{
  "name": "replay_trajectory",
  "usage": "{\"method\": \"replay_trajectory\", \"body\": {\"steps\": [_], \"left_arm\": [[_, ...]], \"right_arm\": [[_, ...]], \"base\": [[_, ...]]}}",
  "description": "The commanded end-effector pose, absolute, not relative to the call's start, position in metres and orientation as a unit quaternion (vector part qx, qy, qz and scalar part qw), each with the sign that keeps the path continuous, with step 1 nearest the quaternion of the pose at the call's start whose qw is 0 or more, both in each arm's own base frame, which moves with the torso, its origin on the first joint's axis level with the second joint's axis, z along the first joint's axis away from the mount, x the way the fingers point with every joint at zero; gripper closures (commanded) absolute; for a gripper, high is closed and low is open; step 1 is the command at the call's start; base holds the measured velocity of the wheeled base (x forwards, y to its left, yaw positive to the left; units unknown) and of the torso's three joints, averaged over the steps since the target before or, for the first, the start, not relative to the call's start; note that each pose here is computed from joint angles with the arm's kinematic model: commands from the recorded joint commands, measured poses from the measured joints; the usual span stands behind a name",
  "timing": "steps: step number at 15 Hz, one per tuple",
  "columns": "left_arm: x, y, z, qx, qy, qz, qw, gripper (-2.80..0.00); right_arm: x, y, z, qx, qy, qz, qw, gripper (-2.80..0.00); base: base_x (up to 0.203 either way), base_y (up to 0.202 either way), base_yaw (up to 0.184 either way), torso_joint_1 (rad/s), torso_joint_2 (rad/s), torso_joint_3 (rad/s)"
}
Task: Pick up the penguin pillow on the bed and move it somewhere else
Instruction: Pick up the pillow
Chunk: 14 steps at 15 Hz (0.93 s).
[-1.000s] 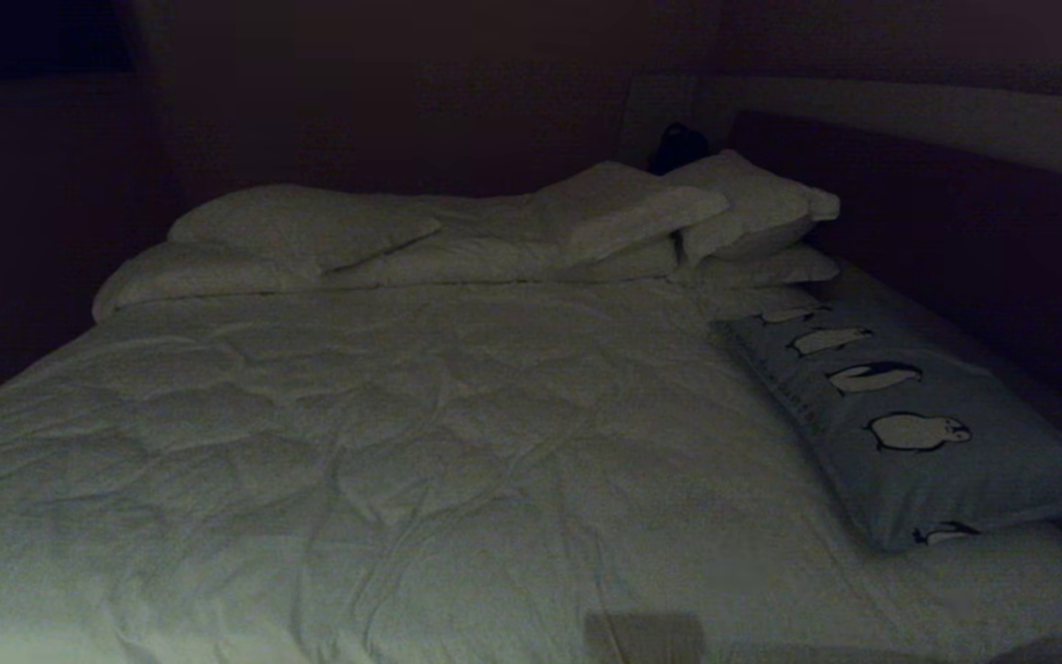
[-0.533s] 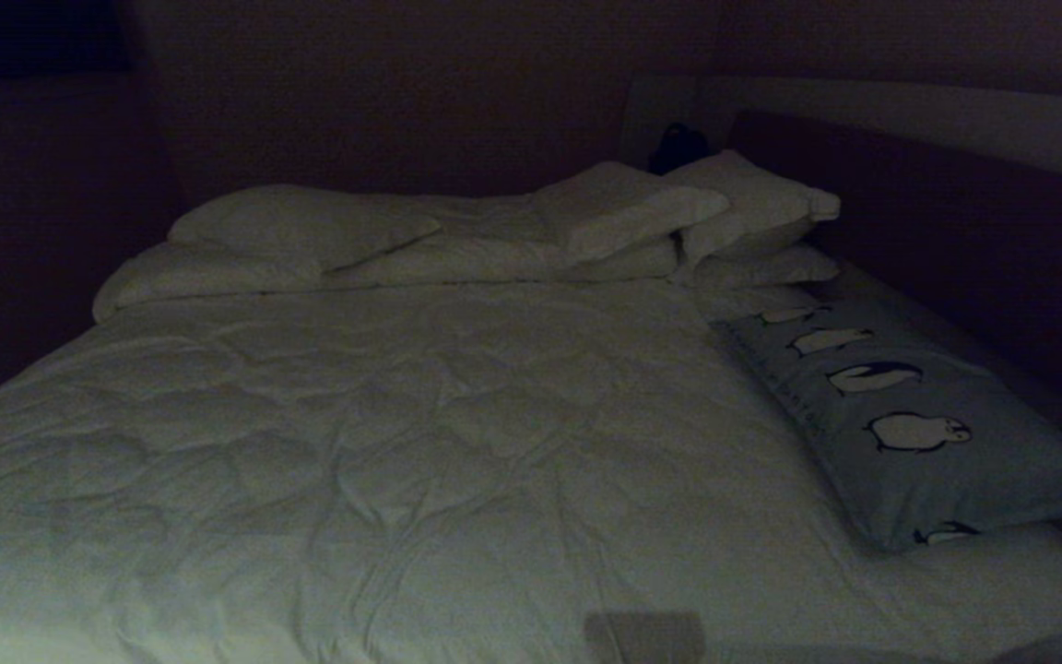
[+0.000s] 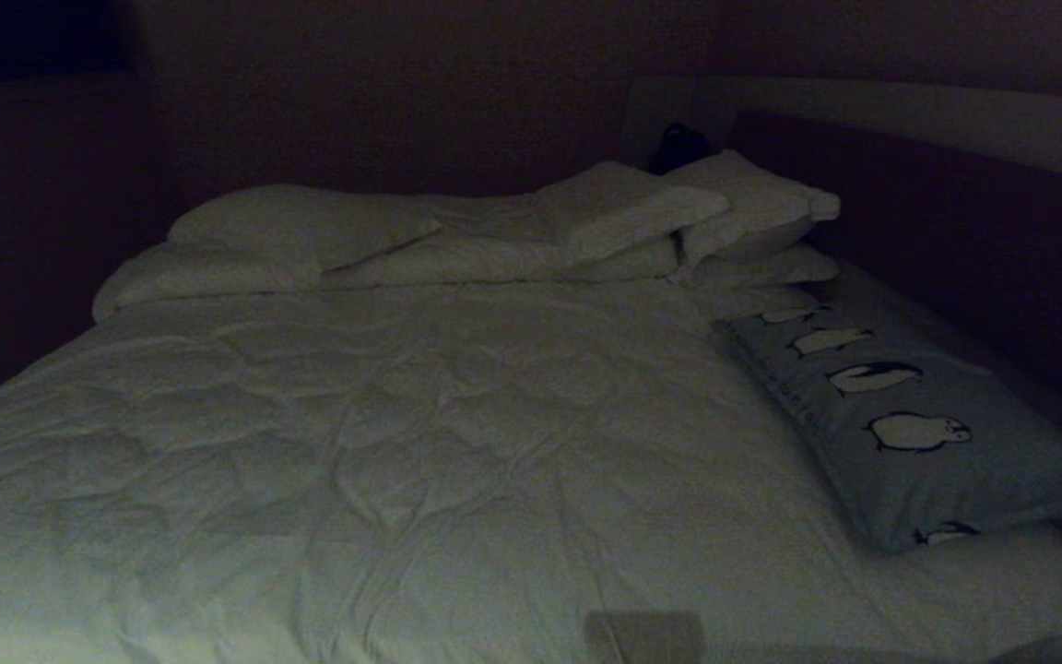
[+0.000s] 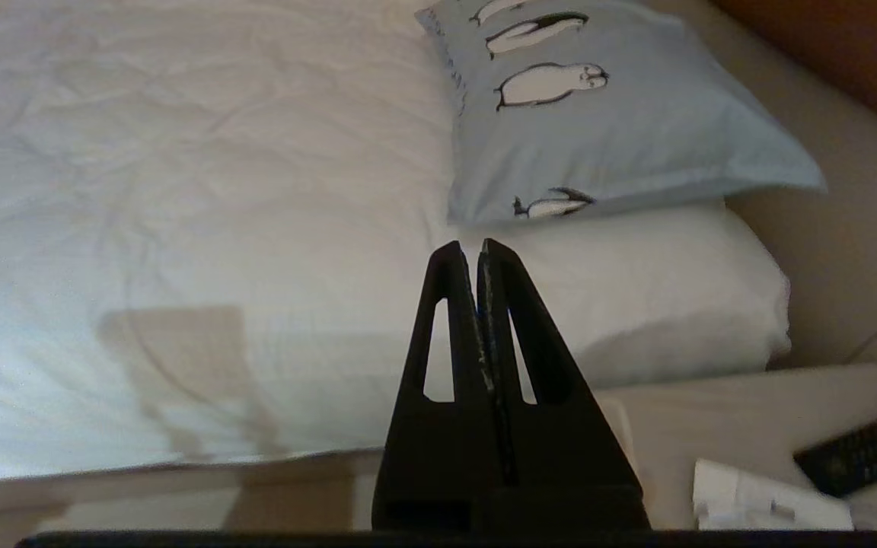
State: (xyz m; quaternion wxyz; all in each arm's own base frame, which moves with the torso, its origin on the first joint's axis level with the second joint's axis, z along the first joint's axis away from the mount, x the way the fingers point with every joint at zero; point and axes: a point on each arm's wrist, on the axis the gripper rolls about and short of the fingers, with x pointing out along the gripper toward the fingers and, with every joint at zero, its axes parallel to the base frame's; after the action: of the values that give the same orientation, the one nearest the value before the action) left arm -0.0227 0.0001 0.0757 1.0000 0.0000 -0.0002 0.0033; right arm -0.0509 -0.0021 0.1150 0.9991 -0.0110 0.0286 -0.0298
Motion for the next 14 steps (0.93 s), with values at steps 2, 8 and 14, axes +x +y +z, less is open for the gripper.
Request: {"method": "replay_trajectory", "body": {"steps": [2, 8, 14], "left_arm": [[-0.023, 0.0, 0.076, 0.0, 0.0, 0.004, 1.0, 0.0], [-0.023, 0.0, 0.076, 0.0, 0.0, 0.004, 1.0, 0.0], [-0.023, 0.0, 0.076, 0.0, 0.0, 0.004, 1.0, 0.0]], "right_arm": [[-0.039, -0.002, 0.117, -0.023, -0.06, -0.029, 0.998, 0.0], [-0.027, -0.002, 0.086, -0.027, -0.003, -0.025, 0.999, 0.0], [-0.024, -0.001, 0.076, -0.025, 0.015, 0.0, 1.0, 0.0]], "base": [[0.0, 0.0, 0.0, 0.0, 0.0, 0.0], [0.0, 0.0, 0.0, 0.0, 0.0, 0.0], [0.0, 0.0, 0.0, 0.0, 0.0, 0.0]]}}
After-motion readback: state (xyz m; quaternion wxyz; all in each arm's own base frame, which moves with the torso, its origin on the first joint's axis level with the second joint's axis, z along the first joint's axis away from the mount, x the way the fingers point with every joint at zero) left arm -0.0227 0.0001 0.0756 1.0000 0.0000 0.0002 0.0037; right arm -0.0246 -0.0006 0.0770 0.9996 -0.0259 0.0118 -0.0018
